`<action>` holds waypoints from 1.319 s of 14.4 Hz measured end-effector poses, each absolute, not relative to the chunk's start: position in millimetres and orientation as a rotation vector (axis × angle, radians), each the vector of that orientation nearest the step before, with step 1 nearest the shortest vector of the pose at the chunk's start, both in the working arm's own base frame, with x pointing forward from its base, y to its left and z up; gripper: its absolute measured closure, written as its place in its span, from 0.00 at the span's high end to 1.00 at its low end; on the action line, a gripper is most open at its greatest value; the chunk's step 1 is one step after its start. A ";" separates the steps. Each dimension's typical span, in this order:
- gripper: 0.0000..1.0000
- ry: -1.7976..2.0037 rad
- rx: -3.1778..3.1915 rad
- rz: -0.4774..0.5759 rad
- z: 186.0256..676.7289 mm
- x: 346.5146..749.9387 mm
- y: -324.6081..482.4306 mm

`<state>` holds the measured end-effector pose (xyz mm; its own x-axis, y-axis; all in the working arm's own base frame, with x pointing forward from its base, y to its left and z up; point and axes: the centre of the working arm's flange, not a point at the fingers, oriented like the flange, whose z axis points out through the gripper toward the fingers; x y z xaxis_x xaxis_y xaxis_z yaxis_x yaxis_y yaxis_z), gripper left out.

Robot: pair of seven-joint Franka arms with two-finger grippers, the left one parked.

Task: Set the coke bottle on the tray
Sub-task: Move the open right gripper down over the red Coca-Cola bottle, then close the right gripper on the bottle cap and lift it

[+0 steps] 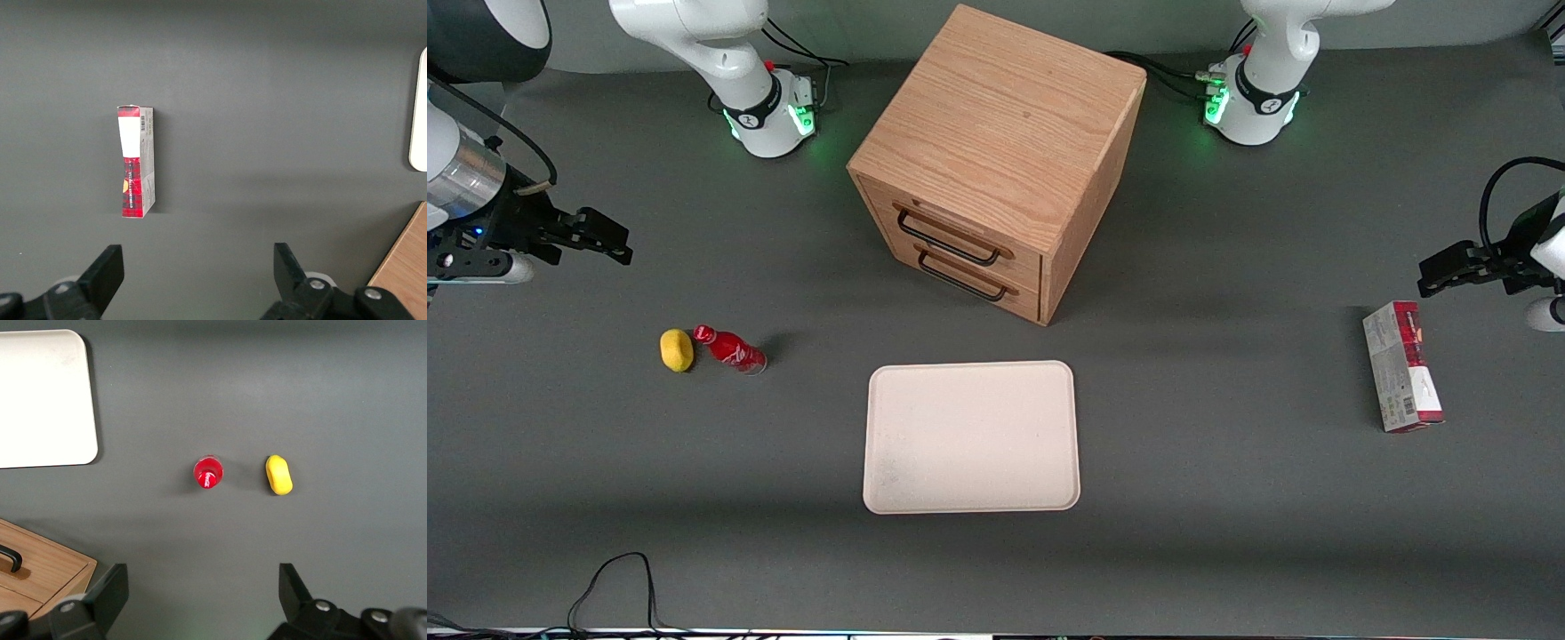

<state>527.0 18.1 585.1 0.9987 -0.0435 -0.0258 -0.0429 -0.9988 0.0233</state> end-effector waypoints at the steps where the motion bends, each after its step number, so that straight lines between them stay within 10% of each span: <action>1: 1.00 -0.067 3.118 -0.044 584.9 526.8 18.4; 8: 1.00 -0.045 3.118 -0.061 567.5 532.4 26.2; 19: 1.00 0.016 3.131 -0.017 336.8 543.4 44.2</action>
<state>543.4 44.2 336.8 0.9999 0.0101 -0.0107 0.0103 -0.9999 0.0100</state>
